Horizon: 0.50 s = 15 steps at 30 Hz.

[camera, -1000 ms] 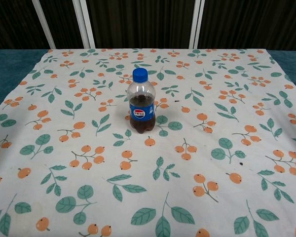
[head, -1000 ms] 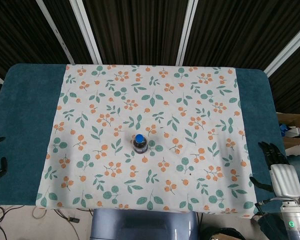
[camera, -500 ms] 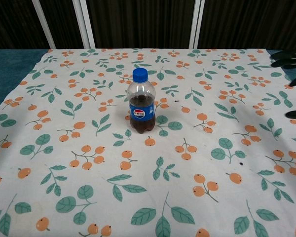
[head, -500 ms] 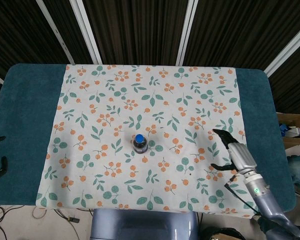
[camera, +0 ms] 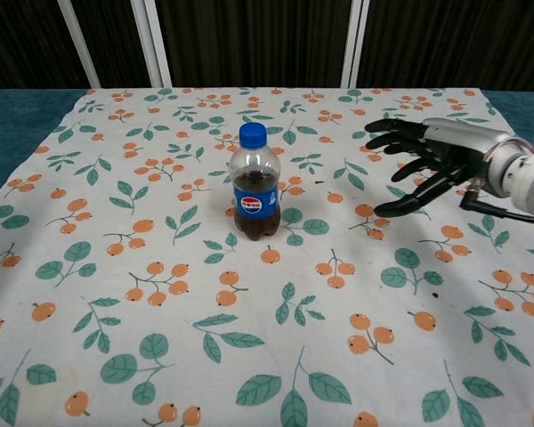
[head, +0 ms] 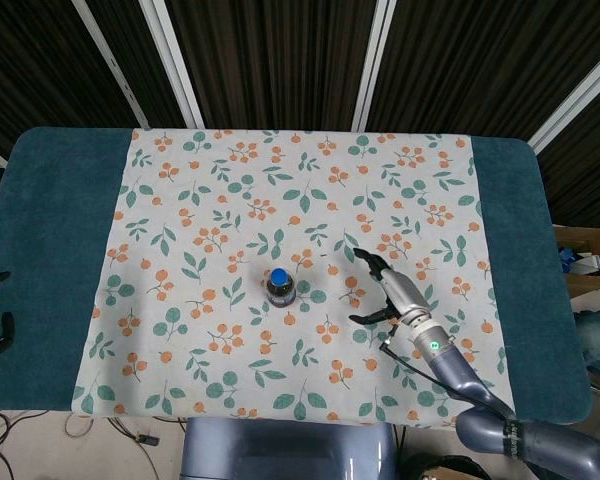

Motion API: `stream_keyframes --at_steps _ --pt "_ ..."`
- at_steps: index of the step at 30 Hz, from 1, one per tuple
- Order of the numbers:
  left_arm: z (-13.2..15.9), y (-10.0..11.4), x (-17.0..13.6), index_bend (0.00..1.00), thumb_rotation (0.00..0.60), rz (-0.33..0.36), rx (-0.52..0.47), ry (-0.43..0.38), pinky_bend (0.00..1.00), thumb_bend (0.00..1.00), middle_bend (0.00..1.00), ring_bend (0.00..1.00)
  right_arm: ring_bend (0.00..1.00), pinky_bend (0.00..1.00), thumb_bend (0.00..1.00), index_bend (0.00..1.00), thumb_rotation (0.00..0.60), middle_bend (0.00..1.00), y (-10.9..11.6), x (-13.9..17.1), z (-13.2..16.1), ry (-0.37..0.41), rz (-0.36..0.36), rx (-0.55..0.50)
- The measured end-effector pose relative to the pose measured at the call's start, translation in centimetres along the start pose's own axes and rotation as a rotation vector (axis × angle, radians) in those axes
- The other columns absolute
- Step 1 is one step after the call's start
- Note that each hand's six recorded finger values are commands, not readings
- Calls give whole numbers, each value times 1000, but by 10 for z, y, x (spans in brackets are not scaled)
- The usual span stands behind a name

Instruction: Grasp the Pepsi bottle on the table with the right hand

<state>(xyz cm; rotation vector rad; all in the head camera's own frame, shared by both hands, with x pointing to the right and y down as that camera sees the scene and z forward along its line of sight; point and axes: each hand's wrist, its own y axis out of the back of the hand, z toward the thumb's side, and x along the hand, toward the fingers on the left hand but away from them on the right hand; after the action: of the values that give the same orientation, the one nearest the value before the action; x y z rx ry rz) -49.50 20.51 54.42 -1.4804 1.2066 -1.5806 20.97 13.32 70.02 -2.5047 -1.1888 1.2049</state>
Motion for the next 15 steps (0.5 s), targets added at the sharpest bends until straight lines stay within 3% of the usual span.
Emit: stream_keyframes --at_steps 15 --pt "0 -3 1 178 600 -13 1 2 36 545 50 112 150 200 186 117 600 226 -57 -36 25 28 59 -78"
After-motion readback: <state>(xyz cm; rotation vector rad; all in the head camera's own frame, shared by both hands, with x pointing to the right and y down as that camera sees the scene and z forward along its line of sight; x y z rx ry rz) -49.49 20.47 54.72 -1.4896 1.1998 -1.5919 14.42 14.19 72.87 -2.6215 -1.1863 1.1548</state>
